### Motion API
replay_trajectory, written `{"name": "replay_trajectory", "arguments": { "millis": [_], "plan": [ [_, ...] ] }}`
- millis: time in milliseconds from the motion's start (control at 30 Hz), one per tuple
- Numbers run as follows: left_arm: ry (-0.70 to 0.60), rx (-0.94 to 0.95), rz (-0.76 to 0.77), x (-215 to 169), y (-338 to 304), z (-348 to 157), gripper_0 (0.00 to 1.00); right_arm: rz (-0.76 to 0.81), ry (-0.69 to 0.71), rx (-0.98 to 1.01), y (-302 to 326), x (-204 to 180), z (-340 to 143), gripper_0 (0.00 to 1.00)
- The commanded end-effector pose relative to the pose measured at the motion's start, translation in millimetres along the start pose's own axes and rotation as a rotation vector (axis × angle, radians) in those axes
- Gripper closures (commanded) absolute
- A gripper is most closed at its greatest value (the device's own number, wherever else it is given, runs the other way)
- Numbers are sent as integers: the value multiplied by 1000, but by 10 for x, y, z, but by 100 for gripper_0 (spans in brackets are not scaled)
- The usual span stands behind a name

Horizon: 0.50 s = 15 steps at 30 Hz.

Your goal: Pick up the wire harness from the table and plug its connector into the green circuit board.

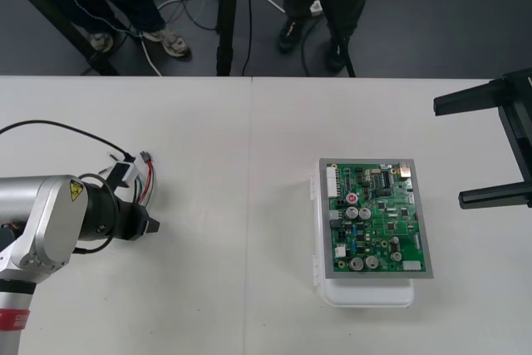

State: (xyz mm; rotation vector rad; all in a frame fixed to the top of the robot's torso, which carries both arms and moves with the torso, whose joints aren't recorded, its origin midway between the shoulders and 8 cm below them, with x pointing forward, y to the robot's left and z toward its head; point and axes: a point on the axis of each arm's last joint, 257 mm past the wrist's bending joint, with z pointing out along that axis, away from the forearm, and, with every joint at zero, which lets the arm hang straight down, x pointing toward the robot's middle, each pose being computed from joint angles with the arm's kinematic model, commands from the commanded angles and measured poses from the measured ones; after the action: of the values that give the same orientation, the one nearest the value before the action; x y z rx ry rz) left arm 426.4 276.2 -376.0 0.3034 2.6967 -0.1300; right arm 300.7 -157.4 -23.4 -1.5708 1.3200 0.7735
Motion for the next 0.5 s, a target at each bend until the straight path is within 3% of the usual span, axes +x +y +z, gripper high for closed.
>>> {"name": "replay_trajectory", "arguments": {
  "millis": [33, 67, 167, 200, 267, 500],
  "plan": [
    [-71, -21, 68, -310, 10, -75, 0, -4, 42, 11, 1, -18, -83, 0],
    [-71, -22, 69, -309, 17, -77, 6, -4, 42, 11, 1, -18, -83, 0],
    [-70, -22, 75, -309, 17, -77, 62, -4, 42, 11, 1, -18, -83, 0],
    [-70, -24, 78, -308, 25, -79, 69, -4, 42, 11, 1, -18, -83, 0],
    [-65, -26, 91, -299, 22, -75, 98, -4, 42, 11, 1, -18, -83, 0],
    [-57, -33, 105, -275, 40, -71, 100, -4, 42, 11, 1, -18, -83, 0]
  ]
}}
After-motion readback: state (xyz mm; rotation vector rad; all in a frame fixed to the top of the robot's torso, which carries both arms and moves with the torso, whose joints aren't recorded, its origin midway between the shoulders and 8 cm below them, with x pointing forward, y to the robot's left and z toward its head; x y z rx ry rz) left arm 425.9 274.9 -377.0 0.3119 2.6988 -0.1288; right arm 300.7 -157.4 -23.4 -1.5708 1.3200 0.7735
